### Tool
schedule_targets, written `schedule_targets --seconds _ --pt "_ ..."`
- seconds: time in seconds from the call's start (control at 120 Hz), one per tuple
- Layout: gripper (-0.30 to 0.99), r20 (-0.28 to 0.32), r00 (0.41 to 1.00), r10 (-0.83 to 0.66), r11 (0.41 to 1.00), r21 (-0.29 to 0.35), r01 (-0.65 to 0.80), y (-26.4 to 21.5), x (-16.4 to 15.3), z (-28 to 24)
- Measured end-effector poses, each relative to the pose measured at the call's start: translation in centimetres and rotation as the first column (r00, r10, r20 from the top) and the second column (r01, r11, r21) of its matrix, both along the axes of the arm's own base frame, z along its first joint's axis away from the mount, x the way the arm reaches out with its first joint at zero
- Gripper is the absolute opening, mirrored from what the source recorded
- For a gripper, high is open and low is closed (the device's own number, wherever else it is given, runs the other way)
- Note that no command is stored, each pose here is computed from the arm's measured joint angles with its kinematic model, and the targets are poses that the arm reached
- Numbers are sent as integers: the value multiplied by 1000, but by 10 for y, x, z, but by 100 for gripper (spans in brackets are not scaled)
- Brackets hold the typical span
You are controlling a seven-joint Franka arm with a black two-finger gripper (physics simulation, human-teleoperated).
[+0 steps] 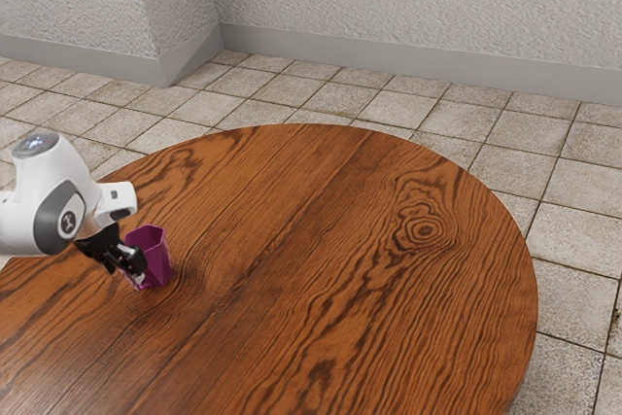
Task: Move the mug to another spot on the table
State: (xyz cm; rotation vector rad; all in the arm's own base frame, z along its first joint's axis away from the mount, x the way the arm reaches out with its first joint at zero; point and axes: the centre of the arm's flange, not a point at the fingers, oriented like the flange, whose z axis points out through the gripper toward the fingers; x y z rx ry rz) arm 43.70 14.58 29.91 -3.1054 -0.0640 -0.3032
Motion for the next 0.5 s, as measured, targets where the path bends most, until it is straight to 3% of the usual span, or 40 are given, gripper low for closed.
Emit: schedule_targets --seconds 0.217,0.5 --pt "25 44 999 -11 1000 20 10 2 4 4" --pt "20 134 991 3 999 39 -9 -1 6 8"
